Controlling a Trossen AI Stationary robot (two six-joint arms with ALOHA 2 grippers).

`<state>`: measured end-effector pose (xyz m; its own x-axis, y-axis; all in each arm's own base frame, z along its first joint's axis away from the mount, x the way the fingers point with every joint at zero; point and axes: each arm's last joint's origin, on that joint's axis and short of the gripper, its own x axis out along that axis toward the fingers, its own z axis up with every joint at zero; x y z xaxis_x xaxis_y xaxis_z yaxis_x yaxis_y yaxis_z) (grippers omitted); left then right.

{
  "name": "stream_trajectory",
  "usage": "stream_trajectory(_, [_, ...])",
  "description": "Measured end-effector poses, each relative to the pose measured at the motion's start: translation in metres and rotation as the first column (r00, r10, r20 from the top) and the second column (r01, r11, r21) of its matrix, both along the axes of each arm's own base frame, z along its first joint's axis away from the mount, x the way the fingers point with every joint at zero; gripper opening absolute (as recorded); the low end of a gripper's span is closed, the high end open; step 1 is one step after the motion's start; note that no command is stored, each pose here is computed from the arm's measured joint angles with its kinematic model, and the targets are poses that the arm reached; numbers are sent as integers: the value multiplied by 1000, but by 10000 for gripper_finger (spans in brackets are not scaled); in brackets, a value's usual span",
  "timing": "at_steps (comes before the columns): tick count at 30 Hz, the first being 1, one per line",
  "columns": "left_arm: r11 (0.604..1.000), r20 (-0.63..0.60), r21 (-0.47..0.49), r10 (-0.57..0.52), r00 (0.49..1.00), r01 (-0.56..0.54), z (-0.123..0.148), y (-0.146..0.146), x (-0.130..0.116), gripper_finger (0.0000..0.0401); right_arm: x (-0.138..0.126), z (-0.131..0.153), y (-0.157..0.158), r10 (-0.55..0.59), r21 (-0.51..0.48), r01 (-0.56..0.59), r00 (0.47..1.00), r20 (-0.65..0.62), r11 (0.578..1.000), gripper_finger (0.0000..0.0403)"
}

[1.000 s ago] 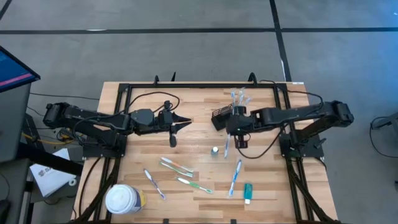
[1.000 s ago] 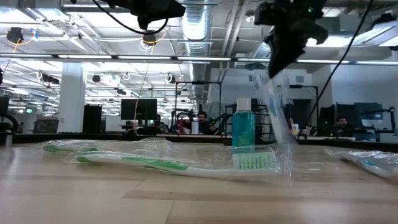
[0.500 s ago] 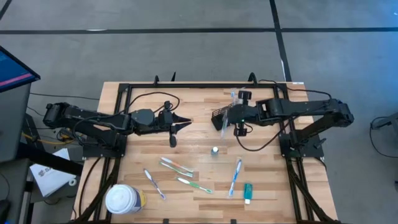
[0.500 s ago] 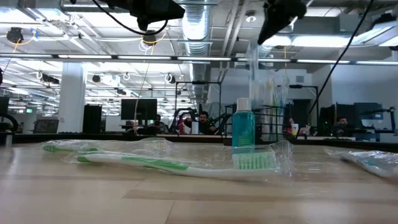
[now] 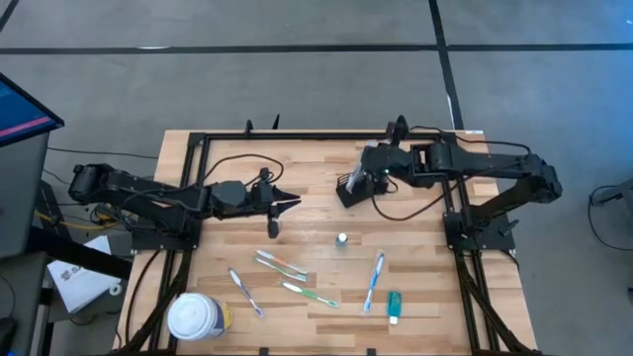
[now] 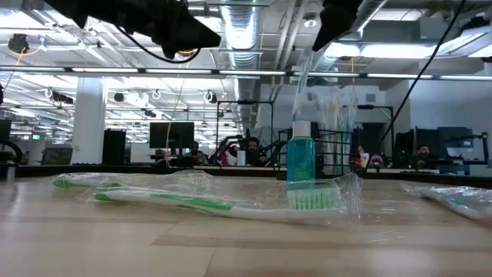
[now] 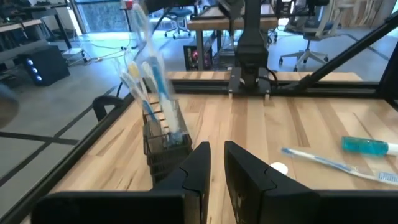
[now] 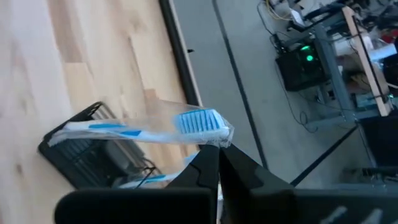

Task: Pick & Place toothbrushing station
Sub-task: Put the blue toothbrush into the mesh organizer

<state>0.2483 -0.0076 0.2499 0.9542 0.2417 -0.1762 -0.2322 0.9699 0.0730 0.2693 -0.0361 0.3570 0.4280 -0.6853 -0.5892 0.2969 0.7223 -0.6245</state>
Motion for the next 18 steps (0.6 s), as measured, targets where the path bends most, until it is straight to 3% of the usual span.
stream_trajectory(18, [1000, 28, -9, 1, 1000, -1, -2, 0, -1, 40, 12, -7, -25, -43, -32, 42, 999, -16, 999, 0])
